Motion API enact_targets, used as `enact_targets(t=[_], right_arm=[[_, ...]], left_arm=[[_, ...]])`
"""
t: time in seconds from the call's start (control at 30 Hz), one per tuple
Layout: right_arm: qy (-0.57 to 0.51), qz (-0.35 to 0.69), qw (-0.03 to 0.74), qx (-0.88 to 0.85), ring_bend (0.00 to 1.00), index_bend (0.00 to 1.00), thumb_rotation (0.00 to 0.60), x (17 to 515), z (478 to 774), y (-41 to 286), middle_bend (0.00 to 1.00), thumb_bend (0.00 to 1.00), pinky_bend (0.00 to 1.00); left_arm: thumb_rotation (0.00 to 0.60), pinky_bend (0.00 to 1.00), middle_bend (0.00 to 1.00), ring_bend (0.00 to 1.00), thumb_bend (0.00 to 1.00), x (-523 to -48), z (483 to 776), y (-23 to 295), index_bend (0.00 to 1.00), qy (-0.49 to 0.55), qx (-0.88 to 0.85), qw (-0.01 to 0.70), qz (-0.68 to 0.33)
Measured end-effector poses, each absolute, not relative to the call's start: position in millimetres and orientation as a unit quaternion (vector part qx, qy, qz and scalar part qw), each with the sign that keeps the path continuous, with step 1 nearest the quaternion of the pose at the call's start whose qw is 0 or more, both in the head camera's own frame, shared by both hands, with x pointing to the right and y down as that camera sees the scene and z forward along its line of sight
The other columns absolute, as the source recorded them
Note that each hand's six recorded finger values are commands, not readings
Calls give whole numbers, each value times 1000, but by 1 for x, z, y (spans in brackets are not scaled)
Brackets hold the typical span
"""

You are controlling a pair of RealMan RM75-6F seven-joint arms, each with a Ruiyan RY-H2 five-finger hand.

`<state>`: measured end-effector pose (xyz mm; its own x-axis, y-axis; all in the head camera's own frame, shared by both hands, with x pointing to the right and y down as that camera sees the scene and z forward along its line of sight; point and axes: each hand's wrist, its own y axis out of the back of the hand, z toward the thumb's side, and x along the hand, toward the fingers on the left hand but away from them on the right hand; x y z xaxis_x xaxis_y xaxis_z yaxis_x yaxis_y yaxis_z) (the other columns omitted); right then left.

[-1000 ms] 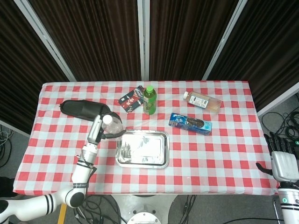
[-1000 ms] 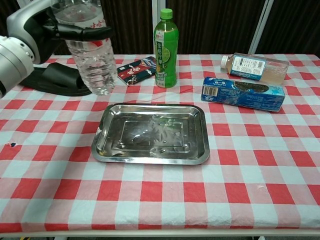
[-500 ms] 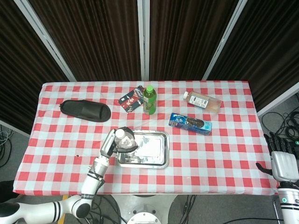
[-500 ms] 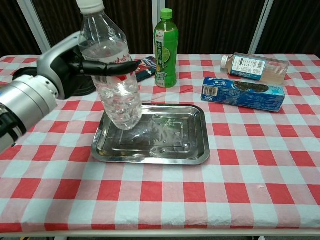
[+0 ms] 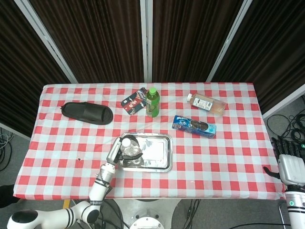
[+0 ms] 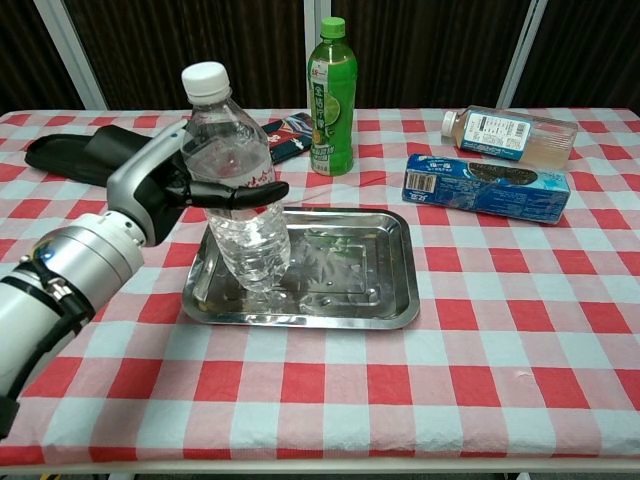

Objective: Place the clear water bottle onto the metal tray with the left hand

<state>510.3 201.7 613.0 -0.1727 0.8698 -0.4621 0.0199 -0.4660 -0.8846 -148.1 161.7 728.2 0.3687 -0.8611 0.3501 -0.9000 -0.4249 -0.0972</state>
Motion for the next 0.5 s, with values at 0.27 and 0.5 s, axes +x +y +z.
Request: enact_targets(t=[0.27,0.5], right_arm=[[-402,656,320,-553,0,0,600,515,615,202,0,98,0],[-402,656,318,-554,0,0,600,514,616,202,0,98,0]], left_arm=[[600,491,620,460,184,-144,742,161,556,-537,824,52,170],[600,299,308,231,49,-142,740,165,261,-526,835,57,151]])
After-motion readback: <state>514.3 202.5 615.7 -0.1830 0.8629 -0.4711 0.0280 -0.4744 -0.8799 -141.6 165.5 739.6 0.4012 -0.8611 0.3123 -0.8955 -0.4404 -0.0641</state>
